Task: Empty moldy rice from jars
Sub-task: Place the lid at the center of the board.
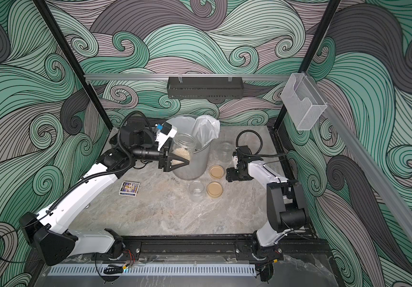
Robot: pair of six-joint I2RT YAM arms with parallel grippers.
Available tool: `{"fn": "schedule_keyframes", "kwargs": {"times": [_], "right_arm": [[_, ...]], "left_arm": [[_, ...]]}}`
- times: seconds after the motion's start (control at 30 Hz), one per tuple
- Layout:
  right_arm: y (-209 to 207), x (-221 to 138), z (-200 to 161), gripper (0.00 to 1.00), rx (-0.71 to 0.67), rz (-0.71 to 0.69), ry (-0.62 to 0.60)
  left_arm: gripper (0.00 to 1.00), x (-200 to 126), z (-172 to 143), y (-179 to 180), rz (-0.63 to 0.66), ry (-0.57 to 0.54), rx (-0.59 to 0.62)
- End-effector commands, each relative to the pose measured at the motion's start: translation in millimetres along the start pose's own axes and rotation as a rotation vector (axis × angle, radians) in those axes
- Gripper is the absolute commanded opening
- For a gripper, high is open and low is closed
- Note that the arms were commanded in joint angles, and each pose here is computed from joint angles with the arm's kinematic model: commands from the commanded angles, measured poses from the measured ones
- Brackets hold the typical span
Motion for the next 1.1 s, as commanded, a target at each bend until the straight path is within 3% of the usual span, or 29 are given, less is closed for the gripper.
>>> {"fn": "schedule_keyframes", "kwargs": {"times": [0.0, 1.07], "right_arm": [[4.8, 3.7, 6.3, 0.74, -0.019, -0.019, -0.013], [11.5, 30.2, 5.3, 0.88, -0.026, -0.020, 0.055]], "left_arm": [[0.34, -11.2, 28.0, -7.5, 0.010, -0.086, 0.104], [0.35, -14.0, 31.8, -10.5, 0.012, -0.087, 0.119]]}}
Point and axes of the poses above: each gripper's point midway between its finger pads, its own x axis out along the fingers, its own y axis along the line the jaws close on, z = x × y, the point moved 9 cm from there along -x, back along the fingers, and after that the axes turned 12 degrees about x, right-handed, at the moved point
